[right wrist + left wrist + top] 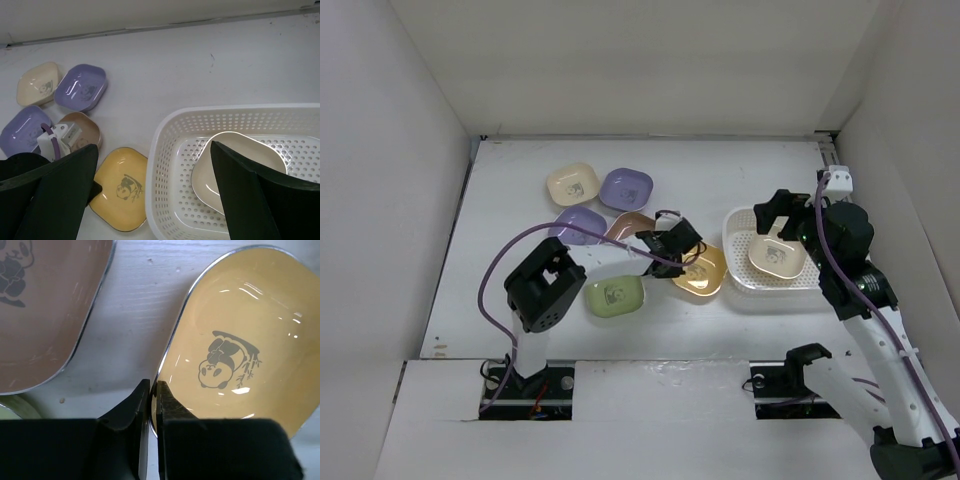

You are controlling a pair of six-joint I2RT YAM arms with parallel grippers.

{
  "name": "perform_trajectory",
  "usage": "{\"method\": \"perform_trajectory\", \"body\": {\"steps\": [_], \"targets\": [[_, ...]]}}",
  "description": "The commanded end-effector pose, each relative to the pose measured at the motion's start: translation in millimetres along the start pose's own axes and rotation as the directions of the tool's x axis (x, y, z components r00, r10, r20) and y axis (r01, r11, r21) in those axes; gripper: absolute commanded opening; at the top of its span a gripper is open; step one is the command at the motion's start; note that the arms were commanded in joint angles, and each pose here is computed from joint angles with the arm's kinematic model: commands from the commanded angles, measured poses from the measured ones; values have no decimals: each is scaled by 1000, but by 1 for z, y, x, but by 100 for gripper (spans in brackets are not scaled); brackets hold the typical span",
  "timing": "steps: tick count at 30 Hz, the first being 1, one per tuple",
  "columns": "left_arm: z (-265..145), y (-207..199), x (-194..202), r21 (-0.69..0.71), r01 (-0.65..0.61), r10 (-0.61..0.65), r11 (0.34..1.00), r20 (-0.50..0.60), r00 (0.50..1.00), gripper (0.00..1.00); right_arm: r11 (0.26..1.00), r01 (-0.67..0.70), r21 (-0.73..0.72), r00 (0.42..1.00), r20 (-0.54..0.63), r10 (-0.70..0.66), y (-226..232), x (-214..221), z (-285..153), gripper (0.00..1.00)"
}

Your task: Place the plates into the plastic bin on the countertop

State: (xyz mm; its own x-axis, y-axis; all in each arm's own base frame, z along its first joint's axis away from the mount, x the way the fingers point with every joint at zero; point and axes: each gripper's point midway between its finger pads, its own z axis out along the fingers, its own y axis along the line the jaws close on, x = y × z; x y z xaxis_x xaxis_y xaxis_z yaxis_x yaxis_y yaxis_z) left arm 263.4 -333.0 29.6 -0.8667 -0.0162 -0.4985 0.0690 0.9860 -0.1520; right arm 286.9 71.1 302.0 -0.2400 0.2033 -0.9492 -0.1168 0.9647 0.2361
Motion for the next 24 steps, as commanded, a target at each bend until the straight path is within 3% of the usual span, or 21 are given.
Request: {"method": "perform_trajectory", "body": {"steps": [1,12,17,24], "targets": [[-2,10,16,-69,-32,30,997,-29,999,0,1000,4,-26,997,78,-2,5,-20,-2,100],[-57,41,-22,-191,86,-60,978,141,988,0,996,27,-88,998,61,-22,13,-10,10,100],[-99,35,-69,-178,126,-73,976,274,959,0,972,86,-221,996,47,-77,33,5,24,100],[-151,26,-118,-117,143,-85,983,403,911,0,952,31,-303,997,-60,-51,46,40,39,99]]}}
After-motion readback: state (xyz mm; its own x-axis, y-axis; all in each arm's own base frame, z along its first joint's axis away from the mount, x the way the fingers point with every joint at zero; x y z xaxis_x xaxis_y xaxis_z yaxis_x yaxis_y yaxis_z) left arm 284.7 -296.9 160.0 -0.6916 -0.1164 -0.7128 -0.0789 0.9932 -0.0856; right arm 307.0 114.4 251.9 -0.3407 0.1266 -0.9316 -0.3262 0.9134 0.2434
